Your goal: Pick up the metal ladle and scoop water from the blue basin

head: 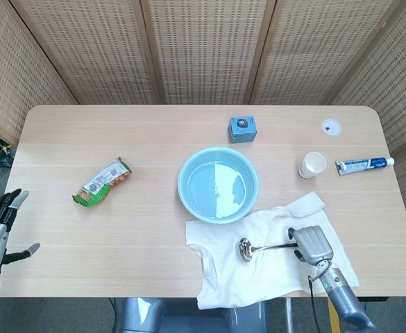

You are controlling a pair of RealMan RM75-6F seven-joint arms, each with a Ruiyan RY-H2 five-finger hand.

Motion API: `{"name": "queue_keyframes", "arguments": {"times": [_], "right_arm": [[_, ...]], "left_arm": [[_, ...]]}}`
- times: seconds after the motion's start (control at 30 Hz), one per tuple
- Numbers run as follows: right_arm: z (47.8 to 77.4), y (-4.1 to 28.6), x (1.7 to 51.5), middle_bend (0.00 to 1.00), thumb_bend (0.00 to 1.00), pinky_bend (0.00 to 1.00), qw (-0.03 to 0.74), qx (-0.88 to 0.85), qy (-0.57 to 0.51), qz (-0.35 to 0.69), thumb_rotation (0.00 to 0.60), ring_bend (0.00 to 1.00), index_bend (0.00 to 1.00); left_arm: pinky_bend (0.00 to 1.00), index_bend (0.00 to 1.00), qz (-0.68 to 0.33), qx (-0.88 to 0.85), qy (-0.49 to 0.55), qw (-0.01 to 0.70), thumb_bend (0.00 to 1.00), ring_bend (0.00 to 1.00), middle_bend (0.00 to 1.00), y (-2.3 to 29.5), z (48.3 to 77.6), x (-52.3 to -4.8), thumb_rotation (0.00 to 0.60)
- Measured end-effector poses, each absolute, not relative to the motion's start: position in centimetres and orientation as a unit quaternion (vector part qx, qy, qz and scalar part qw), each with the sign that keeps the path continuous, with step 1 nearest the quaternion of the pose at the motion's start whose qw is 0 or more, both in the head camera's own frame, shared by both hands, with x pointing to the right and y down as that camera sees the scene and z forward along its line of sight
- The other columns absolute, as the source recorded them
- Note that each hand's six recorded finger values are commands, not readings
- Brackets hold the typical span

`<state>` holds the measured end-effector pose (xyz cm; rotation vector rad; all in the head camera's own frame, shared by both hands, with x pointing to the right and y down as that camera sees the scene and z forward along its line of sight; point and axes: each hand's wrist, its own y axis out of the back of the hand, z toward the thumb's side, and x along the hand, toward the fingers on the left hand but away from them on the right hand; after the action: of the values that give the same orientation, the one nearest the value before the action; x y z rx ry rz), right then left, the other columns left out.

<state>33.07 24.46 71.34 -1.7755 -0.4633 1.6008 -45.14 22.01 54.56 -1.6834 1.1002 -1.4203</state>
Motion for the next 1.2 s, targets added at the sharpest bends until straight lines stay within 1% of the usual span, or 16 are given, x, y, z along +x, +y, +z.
{"name": "queue_keyframes", "arguments": {"times": [0.33, 0.73, 0.83, 0.93, 1.0, 1.1, 1.2], "right_arm": [[72.6, 24.7, 33.0, 0.99, 0.50, 1.00, 0.345, -0.678, -0.172, 0.626, 0.600, 1.00, 0.48], [73.3, 24.6, 34.0, 0.99, 0.51, 1.00, 0.341, -0.666, -0.168, 0.642, 0.600, 1.00, 0.50], [73.5, 24.6, 34.4, 0.99, 0.52, 1.00, 0.339, -0.661, -0.164, 0.649, 0.600, 1.00, 0.51], [73.7, 24.7, 34.7, 0.99, 0.56, 1.00, 0.334, -0.659, -0.159, 0.655, 0.600, 1.00, 0.58], [73.8, 24.7, 34.7, 0.99, 0.63, 1.00, 0.332, -0.659, -0.158, 0.656, 0.600, 1.00, 0.63], [73.7, 24.6, 34.6, 0.99, 0.72, 1.00, 0.328, -0.661, -0.164, 0.654, 0.600, 1.00, 0.66], [73.2, 24.3, 34.4, 0.99, 0.76, 1.00, 0.326, -0.665, -0.175, 0.648, 0.600, 1.00, 0.67]], "left_arm": [[0.00, 0.00, -0.544, -0.645, 0.422, 0.332, 0.00, 0.00, 0.00, 22.0, 54.5, -45.2, 0.600], [0.00, 0.00, -0.544, -0.646, 0.420, 0.332, 0.00, 0.00, 0.00, 22.0, 54.6, -45.1, 0.600], [0.00, 0.00, -0.545, -0.646, 0.419, 0.332, 0.00, 0.00, 0.00, 22.0, 54.7, -45.1, 0.600], [0.00, 0.00, -0.545, -0.646, 0.419, 0.332, 0.00, 0.00, 0.00, 22.0, 54.7, -45.1, 0.600], [0.00, 0.00, -0.545, -0.646, 0.419, 0.332, 0.00, 0.00, 0.00, 22.0, 54.7, -45.1, 0.600], [0.00, 0.00, -0.545, -0.646, 0.419, 0.332, 0.00, 0.00, 0.00, 22.0, 54.7, -45.1, 0.600], [0.00, 0.00, -0.545, -0.646, 0.420, 0.331, 0.00, 0.00, 0.00, 22.0, 54.7, -45.2, 0.600]]}}
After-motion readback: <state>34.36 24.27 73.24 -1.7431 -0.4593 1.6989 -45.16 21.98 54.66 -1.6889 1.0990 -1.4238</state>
